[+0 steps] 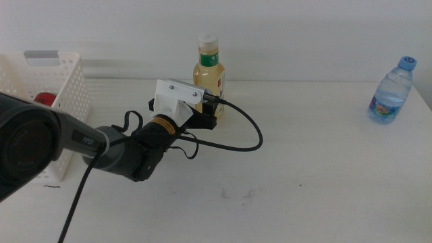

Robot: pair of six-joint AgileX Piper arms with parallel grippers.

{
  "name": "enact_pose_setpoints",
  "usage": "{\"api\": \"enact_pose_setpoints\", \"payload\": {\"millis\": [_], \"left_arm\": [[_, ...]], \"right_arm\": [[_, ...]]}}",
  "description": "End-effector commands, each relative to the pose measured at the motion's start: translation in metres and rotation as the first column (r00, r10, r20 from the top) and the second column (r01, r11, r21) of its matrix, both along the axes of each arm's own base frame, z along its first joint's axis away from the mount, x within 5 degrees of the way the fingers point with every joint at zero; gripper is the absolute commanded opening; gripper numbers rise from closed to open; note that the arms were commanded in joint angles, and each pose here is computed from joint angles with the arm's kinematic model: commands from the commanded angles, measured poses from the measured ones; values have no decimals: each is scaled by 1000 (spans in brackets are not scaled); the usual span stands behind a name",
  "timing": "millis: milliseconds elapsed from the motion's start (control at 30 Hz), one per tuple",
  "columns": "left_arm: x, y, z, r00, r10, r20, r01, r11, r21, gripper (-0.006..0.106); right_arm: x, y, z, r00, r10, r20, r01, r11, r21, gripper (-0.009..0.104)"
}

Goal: Use arms to grab the bottles and put them into the dustbin to the left of the table.

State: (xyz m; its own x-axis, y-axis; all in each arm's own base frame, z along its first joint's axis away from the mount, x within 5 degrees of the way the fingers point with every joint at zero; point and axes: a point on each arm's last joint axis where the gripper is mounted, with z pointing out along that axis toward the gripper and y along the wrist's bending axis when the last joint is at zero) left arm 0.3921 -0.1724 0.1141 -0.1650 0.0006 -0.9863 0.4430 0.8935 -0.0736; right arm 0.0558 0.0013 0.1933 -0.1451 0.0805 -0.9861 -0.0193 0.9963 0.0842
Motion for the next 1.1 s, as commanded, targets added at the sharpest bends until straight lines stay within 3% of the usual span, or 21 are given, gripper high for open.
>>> {"api": "enact_pose_setpoints", "payload": {"millis": [0,967,1067], "left_arm": [[6,-1,3,1000,0,16,1,1000,-22,94],[58,-29,-20,998,-41,44,42,999,-25,94],[66,-31,-22,999,-32,22,32,999,-11,89]], "right_arm": [[0,0,-1,1000,-4,2,4,1000,-14,88],[0,0,-1,1000,-4,2,4,1000,-14,88],[0,0,-1,1000,-4,2,4,1000,-14,88]]}}
